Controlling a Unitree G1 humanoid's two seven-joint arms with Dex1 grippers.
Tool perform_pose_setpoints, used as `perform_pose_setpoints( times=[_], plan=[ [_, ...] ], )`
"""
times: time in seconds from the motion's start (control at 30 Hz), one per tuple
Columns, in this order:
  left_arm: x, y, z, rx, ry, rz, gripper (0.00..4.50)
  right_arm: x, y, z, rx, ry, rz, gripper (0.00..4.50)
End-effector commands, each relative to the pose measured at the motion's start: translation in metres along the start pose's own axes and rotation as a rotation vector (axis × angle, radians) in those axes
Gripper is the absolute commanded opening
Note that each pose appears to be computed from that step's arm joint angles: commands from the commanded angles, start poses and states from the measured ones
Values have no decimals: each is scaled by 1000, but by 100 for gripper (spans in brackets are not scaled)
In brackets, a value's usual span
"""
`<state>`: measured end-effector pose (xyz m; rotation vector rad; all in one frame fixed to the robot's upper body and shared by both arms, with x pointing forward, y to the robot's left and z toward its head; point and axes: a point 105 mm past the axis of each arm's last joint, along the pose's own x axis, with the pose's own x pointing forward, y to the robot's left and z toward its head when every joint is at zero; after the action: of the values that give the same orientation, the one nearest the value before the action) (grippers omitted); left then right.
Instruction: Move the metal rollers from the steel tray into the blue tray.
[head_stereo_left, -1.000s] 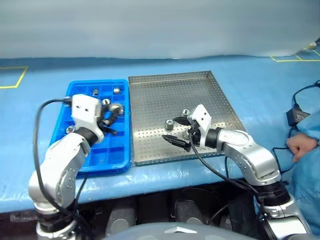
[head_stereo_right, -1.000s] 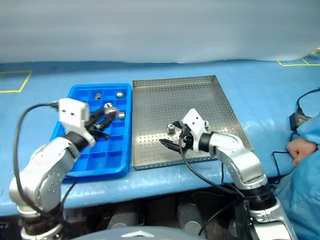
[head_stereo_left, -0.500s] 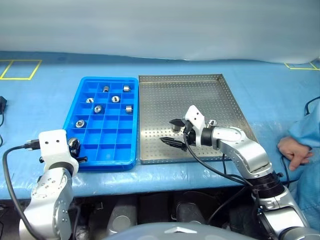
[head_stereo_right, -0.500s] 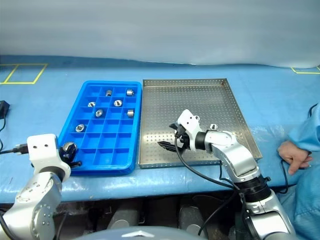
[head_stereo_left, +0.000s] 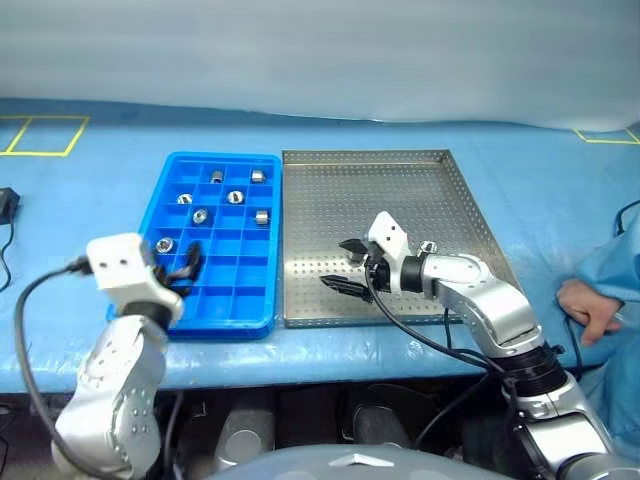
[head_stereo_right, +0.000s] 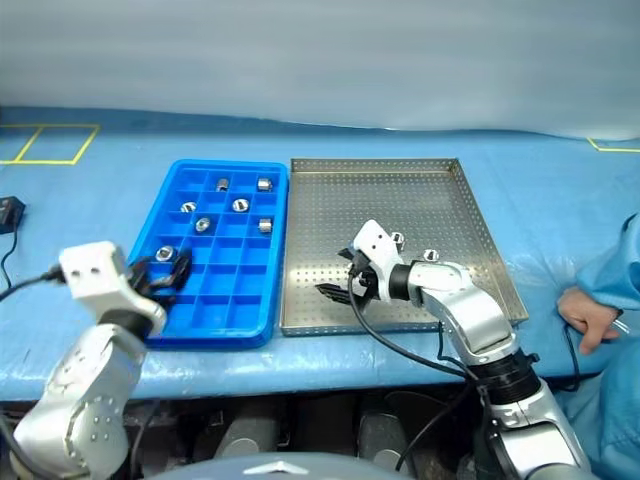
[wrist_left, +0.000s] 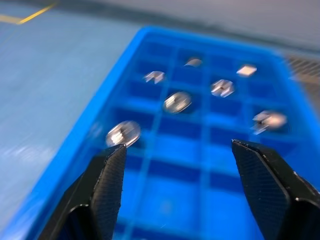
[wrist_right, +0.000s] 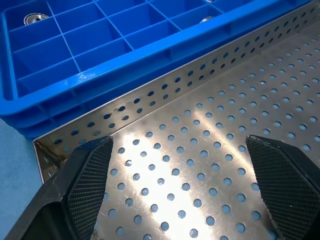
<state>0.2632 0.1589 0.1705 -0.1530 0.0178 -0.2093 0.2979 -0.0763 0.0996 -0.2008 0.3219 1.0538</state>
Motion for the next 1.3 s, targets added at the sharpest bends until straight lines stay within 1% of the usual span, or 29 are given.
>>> perform_pose_setpoints(
  times=[0.03,0.1,0.23,0.33,0.4,0.5,0.57,0.67,0.77,1.0,1.3],
  plan=[
    [29,-46,7,86,-11,-302,358,-6,-4,11,-33,-34,-46,450],
    [52,-63,-2,156,48,-417,358,-9,-7,8,-44,-24,-82,450],
    [85,-88,-33,286,181,-569,358,-20,-12,7,-48,-31,-178,450],
    [103,-91,-50,334,244,-600,358,-31,-11,6,-52,-35,-244,450],
    [115,-93,-65,374,300,-629,358,-43,-9,1,-49,-27,-307,450],
    [120,-92,-78,353,353,-664,358,-51,-2,-2,-26,-35,-348,450],
    [125,-88,-88,381,385,-654,358,-54,3,-5,-7,-39,-361,450],
    [130,-86,-94,418,406,-654,358,-55,6,-8,7,-37,-381,450],
    [130,-84,-96,422,419,-661,358,-50,12,-5,10,-52,-354,450],
    [128,-68,-109,463,489,-610,358,-44,9,2,-3,-70,-351,450],
    [122,-65,-106,441,471,-598,358,-37,6,3,-12,-57,-326,450]
  ],
)
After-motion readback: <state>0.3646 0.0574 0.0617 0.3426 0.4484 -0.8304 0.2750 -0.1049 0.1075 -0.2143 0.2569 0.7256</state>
